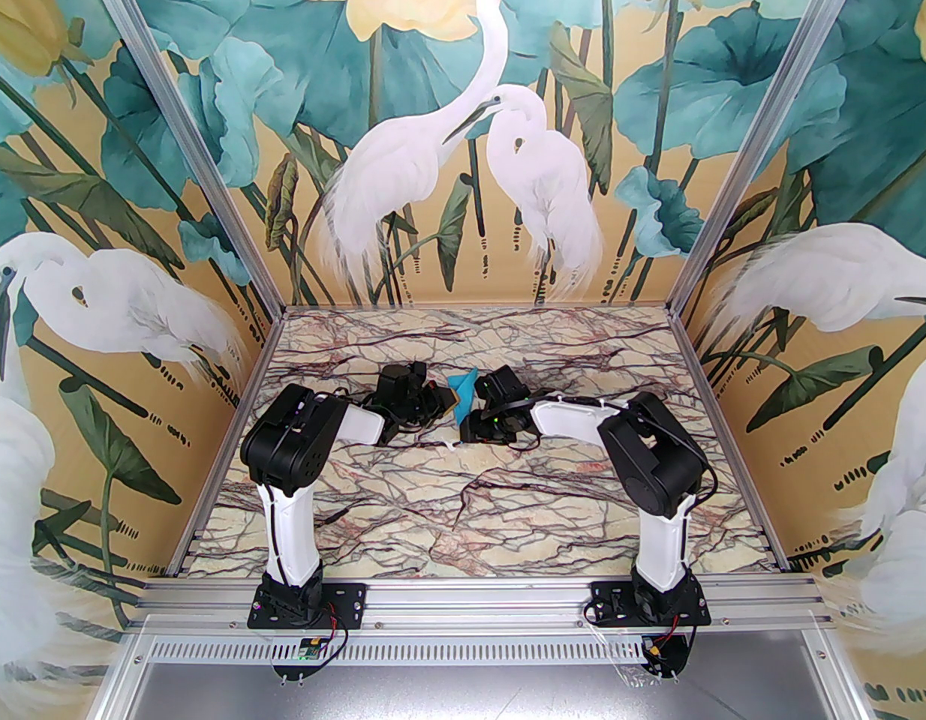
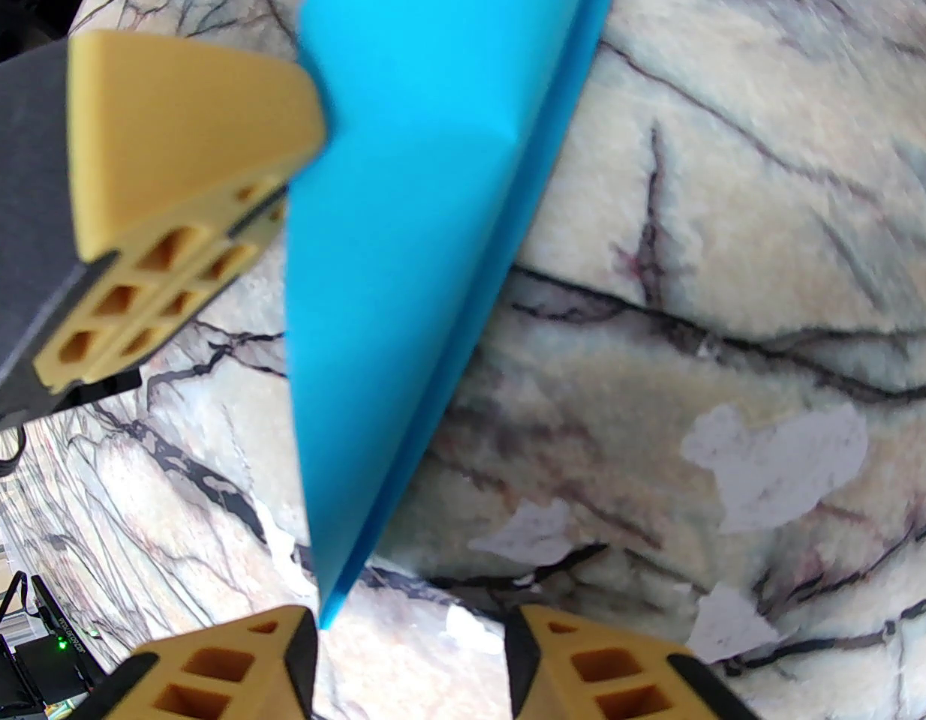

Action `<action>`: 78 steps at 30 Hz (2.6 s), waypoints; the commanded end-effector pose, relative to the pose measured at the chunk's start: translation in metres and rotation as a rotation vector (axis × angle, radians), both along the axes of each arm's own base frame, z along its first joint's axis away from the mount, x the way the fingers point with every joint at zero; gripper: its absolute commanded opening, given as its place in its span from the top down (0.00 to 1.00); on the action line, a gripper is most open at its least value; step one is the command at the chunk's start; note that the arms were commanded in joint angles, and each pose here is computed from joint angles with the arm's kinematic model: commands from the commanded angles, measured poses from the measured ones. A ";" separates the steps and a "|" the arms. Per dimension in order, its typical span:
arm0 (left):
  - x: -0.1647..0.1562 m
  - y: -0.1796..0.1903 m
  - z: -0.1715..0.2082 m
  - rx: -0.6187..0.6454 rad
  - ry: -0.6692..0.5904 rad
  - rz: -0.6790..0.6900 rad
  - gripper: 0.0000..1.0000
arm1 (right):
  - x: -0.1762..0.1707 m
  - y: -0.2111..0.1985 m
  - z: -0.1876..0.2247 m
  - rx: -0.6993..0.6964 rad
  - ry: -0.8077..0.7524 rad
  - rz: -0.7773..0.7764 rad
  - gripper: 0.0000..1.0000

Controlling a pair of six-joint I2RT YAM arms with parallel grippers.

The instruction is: Fold a paper plane with a square sheet of paper (fold left side to right side)

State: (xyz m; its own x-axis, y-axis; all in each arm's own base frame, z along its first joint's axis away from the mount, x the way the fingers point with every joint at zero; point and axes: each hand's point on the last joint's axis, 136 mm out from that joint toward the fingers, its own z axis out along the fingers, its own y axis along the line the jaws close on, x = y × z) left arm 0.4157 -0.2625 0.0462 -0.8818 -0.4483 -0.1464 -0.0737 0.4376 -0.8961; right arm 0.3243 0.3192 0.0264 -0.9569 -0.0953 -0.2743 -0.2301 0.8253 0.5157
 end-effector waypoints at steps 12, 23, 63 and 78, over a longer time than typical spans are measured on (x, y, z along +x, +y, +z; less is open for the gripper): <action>0.001 -0.001 -0.004 0.002 0.001 -0.026 0.99 | 0.003 -0.001 -0.018 -0.153 -0.008 0.022 0.57; 0.005 0.005 -0.008 0.026 0.002 -0.037 0.99 | 0.000 -0.011 -0.020 -0.198 -0.019 0.026 0.66; 0.021 0.015 -0.032 0.132 0.025 -0.059 0.98 | -0.004 -0.012 -0.006 -0.141 -0.039 0.040 0.66; 0.020 0.014 -0.035 0.133 0.033 -0.062 0.98 | 0.021 0.001 0.049 0.469 0.020 -0.062 0.89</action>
State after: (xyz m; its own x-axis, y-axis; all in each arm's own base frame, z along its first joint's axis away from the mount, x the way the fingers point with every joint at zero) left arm 0.4365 -0.2518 0.0266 -0.9049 -0.3824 -0.1866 -0.0526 0.5357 -0.8428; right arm 0.3356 0.3054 0.0468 -0.9668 0.0443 -0.2516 -0.1623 0.6540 0.7388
